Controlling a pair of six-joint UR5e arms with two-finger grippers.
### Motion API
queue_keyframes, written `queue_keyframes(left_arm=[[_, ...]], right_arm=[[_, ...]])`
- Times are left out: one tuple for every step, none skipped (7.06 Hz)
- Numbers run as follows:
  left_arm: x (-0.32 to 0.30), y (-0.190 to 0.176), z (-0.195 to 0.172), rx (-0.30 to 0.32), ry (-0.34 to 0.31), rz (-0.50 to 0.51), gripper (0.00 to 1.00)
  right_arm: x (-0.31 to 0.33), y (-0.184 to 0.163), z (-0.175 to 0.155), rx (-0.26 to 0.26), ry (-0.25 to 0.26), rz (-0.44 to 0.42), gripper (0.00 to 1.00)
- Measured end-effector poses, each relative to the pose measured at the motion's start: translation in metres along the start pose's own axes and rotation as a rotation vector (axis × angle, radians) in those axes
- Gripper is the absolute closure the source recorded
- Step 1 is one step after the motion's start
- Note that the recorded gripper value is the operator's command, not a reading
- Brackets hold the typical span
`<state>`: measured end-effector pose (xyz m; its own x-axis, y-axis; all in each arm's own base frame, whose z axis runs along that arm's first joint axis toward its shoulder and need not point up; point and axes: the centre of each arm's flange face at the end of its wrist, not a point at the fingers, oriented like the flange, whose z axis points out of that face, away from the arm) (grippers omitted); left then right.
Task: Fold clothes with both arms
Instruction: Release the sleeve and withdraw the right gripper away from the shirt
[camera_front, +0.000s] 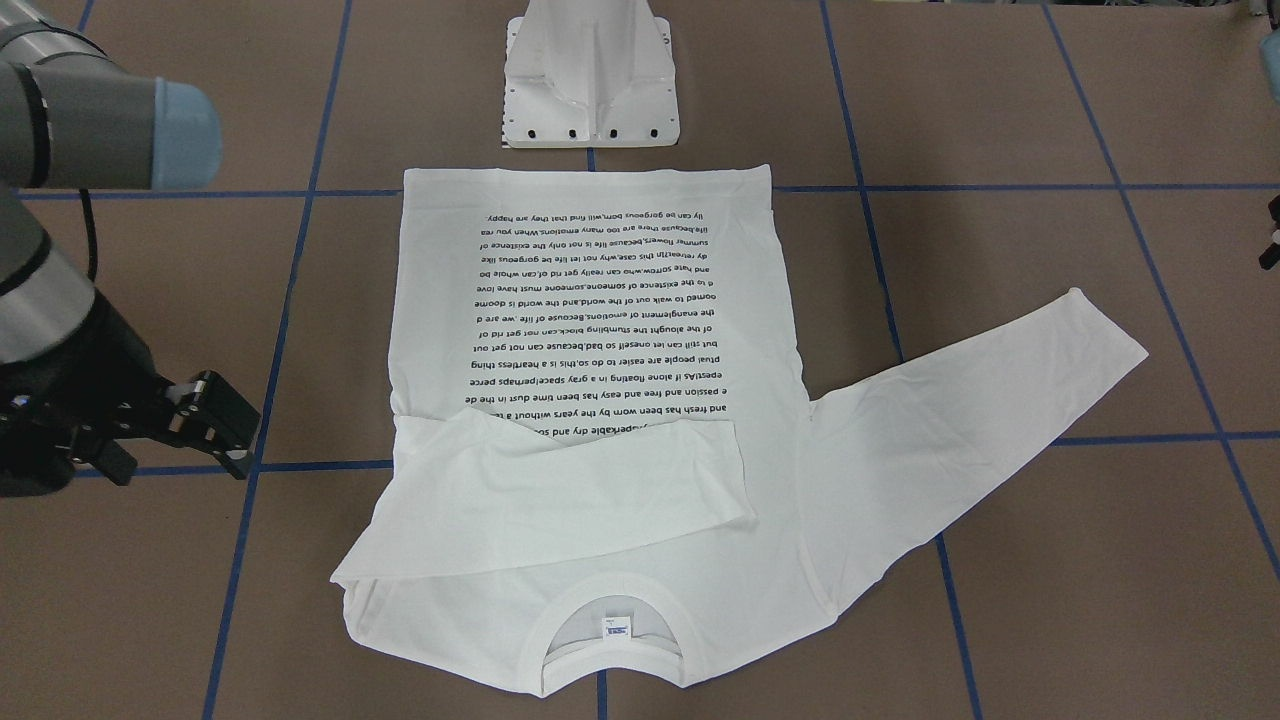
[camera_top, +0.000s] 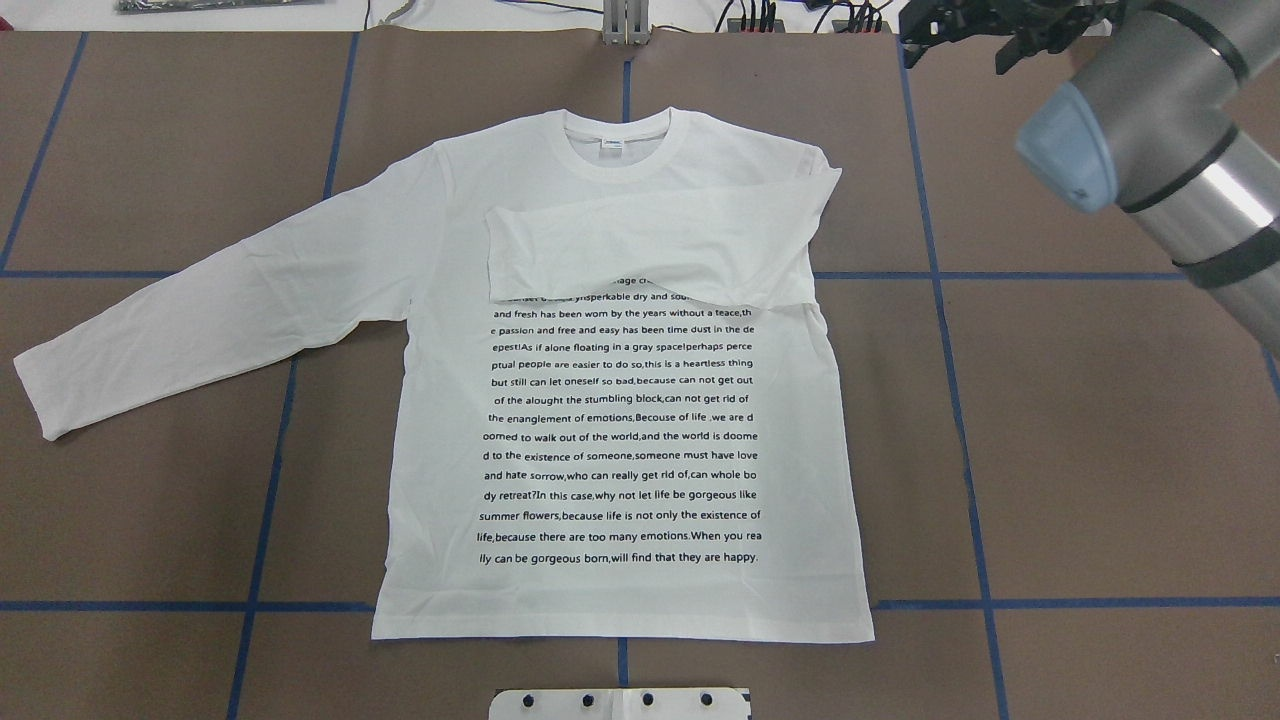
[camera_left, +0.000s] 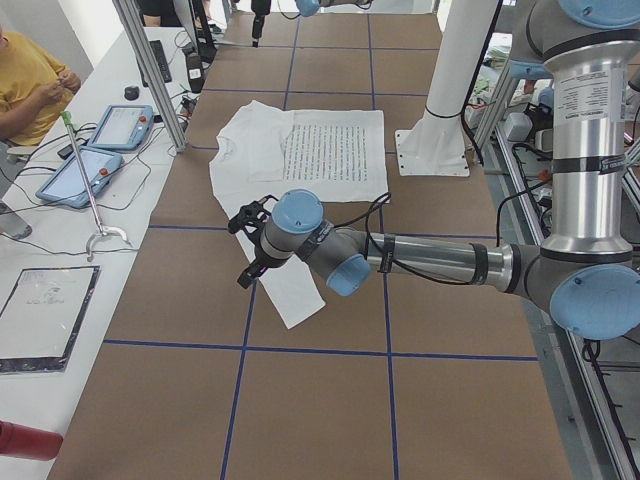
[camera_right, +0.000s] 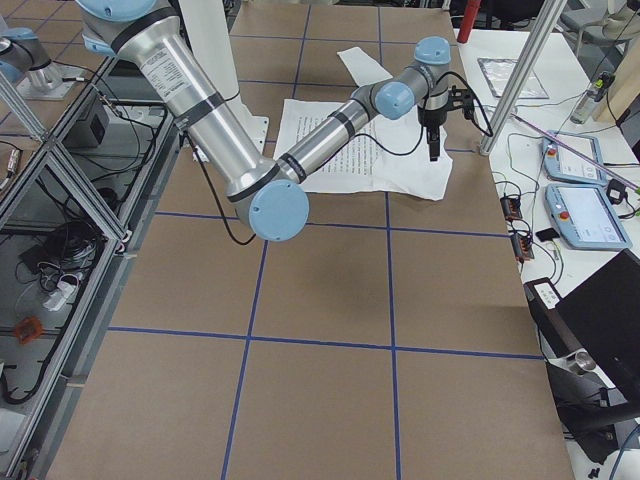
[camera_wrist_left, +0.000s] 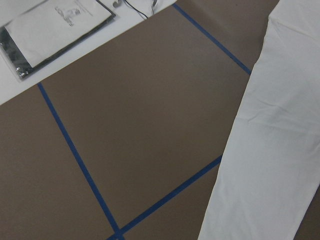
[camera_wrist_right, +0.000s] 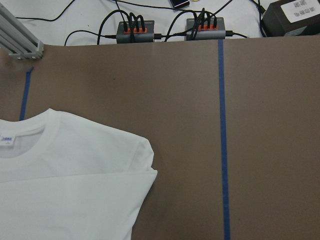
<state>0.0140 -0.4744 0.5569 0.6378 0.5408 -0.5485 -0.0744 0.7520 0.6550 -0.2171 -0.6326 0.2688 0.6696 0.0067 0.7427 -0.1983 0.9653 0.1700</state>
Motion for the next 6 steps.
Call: queue_keyframes(left_arm=[[0.011, 0.025, 0.033, 0.014, -0.010, -0.051, 0.00], [0.019, 0.054, 0.060, 0.036, -0.010, -0.095, 0.00], [0.029, 0.078, 0.082, 0.041, -0.005, -0.116, 0.00], [0.041, 0.095, 0.098, 0.029, -0.008, -0.116, 0.00], [0.054, 0.106, 0.112, 0.010, -0.009, -0.105, 0.00], [0.066, 0.116, 0.123, -0.010, -0.002, -0.091, 0.00]], right_arm=[[0.037, 0.022, -0.007, 0.001, 0.008, -0.011, 0.00], [0.059, 0.042, -0.014, 0.002, 0.013, -0.030, 0.00], [0.070, 0.056, -0.020, 0.006, 0.014, -0.041, 0.00], [0.076, 0.063, -0.023, 0.010, 0.017, -0.045, 0.00], [0.082, 0.069, -0.023, 0.012, 0.022, -0.042, 0.00], [0.086, 0.072, -0.023, 0.013, 0.027, -0.038, 0.00]])
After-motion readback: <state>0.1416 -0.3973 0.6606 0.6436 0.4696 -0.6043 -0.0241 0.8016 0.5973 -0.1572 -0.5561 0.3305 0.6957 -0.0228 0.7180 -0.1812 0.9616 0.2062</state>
